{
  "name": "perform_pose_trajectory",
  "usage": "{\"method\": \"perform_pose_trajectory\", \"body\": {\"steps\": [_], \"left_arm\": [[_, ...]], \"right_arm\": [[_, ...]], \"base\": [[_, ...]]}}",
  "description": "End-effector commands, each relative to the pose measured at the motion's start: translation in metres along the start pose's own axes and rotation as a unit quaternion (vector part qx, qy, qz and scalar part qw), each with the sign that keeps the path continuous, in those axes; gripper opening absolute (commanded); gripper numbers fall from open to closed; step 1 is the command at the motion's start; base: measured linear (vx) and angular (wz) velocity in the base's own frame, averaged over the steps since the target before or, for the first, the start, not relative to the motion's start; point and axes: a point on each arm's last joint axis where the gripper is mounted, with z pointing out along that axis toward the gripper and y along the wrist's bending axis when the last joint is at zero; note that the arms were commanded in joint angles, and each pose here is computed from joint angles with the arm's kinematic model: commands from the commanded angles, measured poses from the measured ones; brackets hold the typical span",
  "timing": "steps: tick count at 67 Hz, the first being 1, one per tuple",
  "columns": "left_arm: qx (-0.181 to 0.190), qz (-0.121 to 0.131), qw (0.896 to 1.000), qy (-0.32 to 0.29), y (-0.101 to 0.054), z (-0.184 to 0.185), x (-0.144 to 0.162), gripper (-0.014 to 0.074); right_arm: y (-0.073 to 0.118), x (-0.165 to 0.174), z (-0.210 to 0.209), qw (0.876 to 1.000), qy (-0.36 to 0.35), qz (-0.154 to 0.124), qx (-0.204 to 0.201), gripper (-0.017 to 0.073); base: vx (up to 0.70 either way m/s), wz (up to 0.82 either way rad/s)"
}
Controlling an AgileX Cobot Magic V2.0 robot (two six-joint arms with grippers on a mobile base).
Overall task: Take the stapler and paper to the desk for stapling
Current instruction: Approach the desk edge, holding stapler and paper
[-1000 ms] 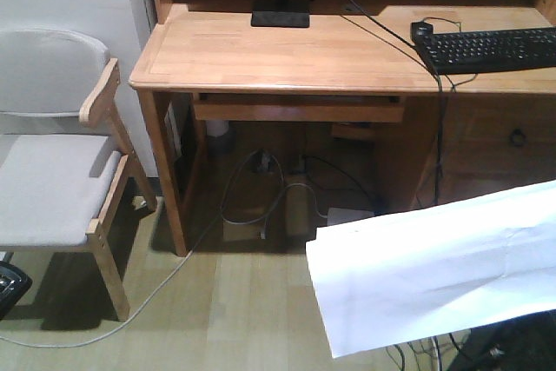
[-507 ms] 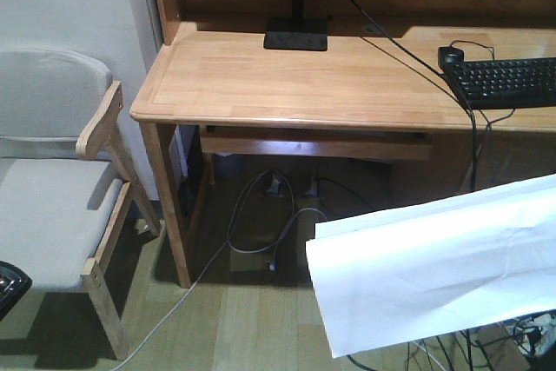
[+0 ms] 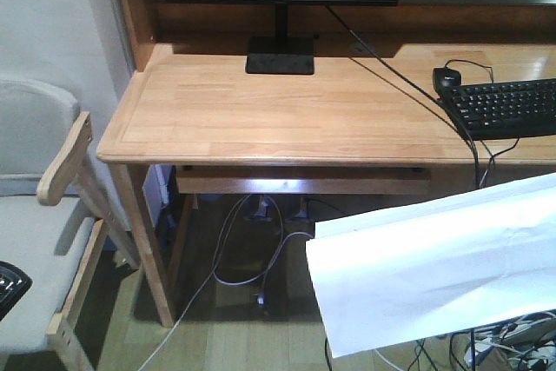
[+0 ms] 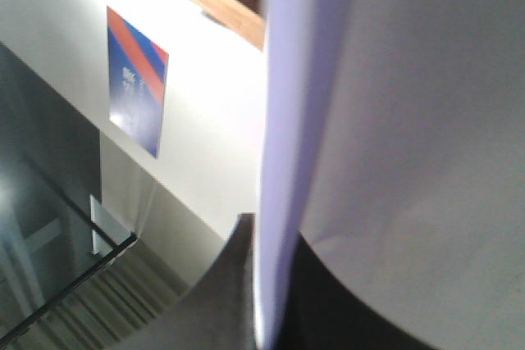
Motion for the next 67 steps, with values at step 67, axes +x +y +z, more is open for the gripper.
{"method": "perform_pose_trajectory", "body": {"steps": [67], "left_arm": [[0.008, 0.001, 0.998, -0.063, -0.0015, -0.0048, -0.0170, -0.0007]], "right_arm": [[0.0118, -0.0051, 0.0043, 0.999, -0.009, -0.002, -0.039, -0.0006]], "base": [[0.16, -0.04]]}}
